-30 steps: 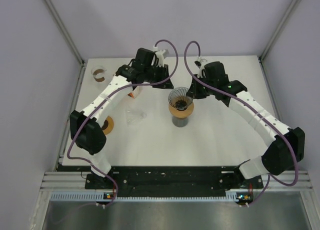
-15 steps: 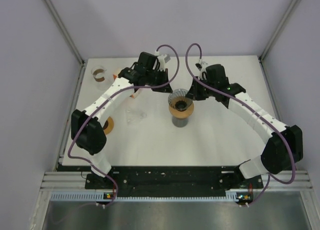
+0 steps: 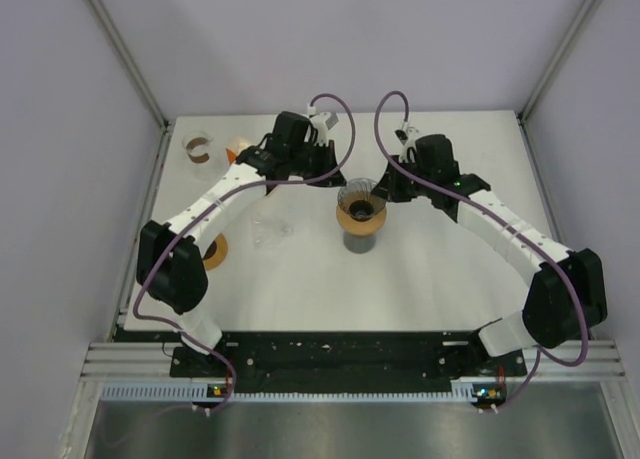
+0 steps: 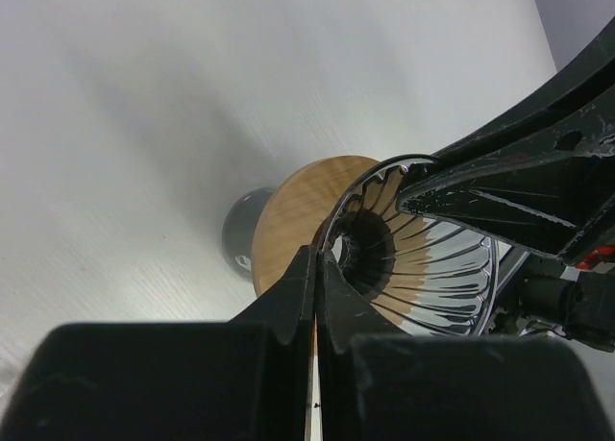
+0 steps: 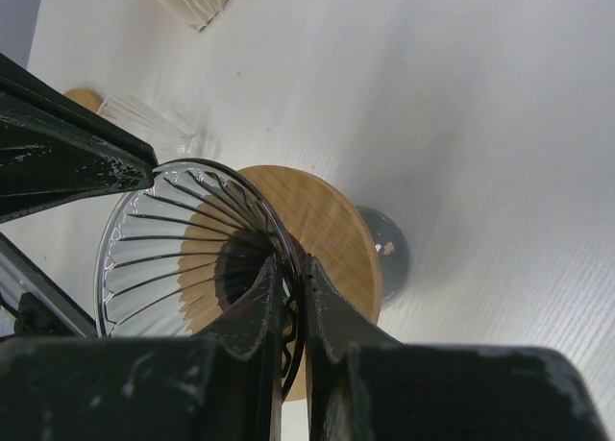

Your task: Place the coffee filter in the dripper

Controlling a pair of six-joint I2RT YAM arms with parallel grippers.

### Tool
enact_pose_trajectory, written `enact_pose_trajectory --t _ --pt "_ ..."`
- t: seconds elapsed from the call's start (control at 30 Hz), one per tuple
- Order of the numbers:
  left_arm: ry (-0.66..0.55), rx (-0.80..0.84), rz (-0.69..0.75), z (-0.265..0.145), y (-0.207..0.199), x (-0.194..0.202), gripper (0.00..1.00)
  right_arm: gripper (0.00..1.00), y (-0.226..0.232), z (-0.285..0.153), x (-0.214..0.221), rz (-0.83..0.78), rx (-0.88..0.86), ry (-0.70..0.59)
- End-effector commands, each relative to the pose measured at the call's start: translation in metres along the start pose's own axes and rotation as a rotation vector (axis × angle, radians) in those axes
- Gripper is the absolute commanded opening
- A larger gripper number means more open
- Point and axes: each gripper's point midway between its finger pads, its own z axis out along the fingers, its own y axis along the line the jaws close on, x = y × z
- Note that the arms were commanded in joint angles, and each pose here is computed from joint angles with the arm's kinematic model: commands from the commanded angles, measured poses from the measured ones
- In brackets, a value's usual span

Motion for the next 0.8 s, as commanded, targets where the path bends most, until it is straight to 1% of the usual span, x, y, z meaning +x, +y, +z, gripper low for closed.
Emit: enact_pose_trajectory --t 0.0,0.17,0.23,0.3,0.4,0.5,0.57,0.7,0.77 --pt "0.108 -0.063 -0.016 0.013 0.022 0.051 0.00 0.00 -0.027 0.016 0.043 -0.017 0.060 0.098" --pt "0.118 -0.096 0.015 0.018 0.036 0.064 0.00 0.00 -0.032 0.020 0.049 -0.014 0.073 0.111" --pt "0.124 -0.090 0.019 0.018 0.036 0.067 0.00 0.00 -0.030 0.018 0.047 -0.015 0.067 0.108" --pt "0.121 -0.084 0.022 0.017 0.034 0.065 0.00 0.00 -0.026 0.015 0.039 -0.019 0.062 0.099" --pt "0.082 -0.058 0.042 0.011 0.022 0.048 0.00 0.00 -0.014 0.008 0.021 -0.034 0.040 0.065" --pt "0.037 -0.024 0.066 0.002 0.007 0.027 0.01 0.16 0.002 0.002 0.007 -0.048 -0.018 0.039" --pt "0.015 -0.010 0.078 -0.004 -0.001 0.015 0.07 0.25 0.011 -0.002 -0.002 -0.053 -0.045 0.023" --pt "-0.026 0.005 0.087 -0.015 -0.015 -0.009 0.17 0.36 0.020 -0.008 -0.015 -0.065 -0.058 -0.005" --pt "-0.040 0.007 0.096 -0.019 -0.020 -0.019 0.19 0.39 0.024 -0.010 -0.023 -0.077 -0.065 -0.021"
